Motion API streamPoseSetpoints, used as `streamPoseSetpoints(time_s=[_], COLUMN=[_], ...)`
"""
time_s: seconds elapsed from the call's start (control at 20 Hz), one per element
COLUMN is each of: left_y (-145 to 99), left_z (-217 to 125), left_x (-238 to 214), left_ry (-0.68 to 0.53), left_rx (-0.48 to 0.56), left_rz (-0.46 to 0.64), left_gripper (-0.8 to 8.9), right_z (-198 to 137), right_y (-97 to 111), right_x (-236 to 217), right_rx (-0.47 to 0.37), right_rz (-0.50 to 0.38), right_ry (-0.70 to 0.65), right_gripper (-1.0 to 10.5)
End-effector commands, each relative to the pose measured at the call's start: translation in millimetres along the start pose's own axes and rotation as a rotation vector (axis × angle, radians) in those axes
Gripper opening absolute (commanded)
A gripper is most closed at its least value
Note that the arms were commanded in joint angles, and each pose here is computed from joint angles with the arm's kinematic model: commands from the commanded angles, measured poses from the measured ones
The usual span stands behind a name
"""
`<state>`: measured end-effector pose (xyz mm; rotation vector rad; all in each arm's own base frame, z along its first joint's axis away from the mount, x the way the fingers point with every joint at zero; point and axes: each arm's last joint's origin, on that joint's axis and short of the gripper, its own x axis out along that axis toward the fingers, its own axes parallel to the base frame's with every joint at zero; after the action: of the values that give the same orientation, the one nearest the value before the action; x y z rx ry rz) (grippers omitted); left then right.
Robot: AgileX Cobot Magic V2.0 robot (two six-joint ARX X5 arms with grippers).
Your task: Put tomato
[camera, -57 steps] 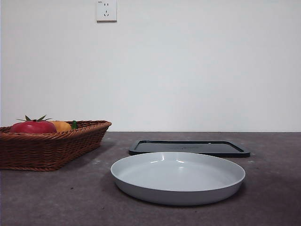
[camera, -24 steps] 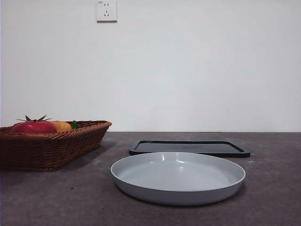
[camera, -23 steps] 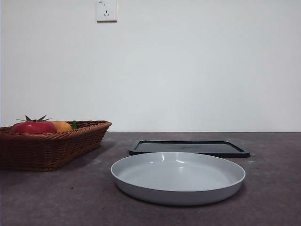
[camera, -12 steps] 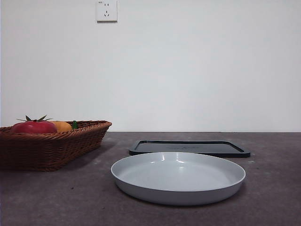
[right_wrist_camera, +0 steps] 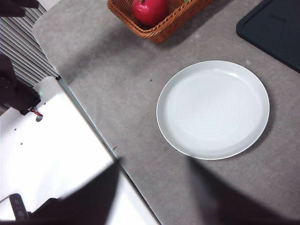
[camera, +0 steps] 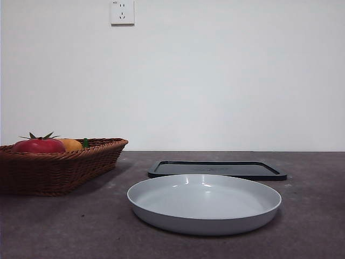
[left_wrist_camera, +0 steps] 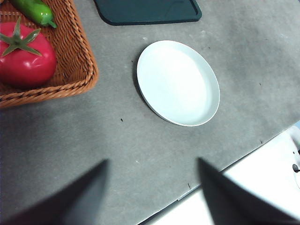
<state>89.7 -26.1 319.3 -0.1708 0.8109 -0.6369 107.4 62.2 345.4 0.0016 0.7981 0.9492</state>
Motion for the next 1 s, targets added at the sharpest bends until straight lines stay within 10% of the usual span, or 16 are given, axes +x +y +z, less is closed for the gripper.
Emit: streamPoseSetpoints(time_s=[0.05, 1.0], left_y=[-2, 31], left_z=[5, 56], left_x=[-3, 38], left_ry=[-0.025, -0.123], left_rx=[0.024, 0.063], left_rz=[-0.004, 0.246], left_gripper=[4.74, 4.68], right_z=[5, 7], right_y=[2, 1], right_x=[-2, 0], right_rx=[-0.025, -0.026], right_rz=[0.003, 0.001], right_ry=[-0.016, -0.022], right_gripper=[4.7, 4.7])
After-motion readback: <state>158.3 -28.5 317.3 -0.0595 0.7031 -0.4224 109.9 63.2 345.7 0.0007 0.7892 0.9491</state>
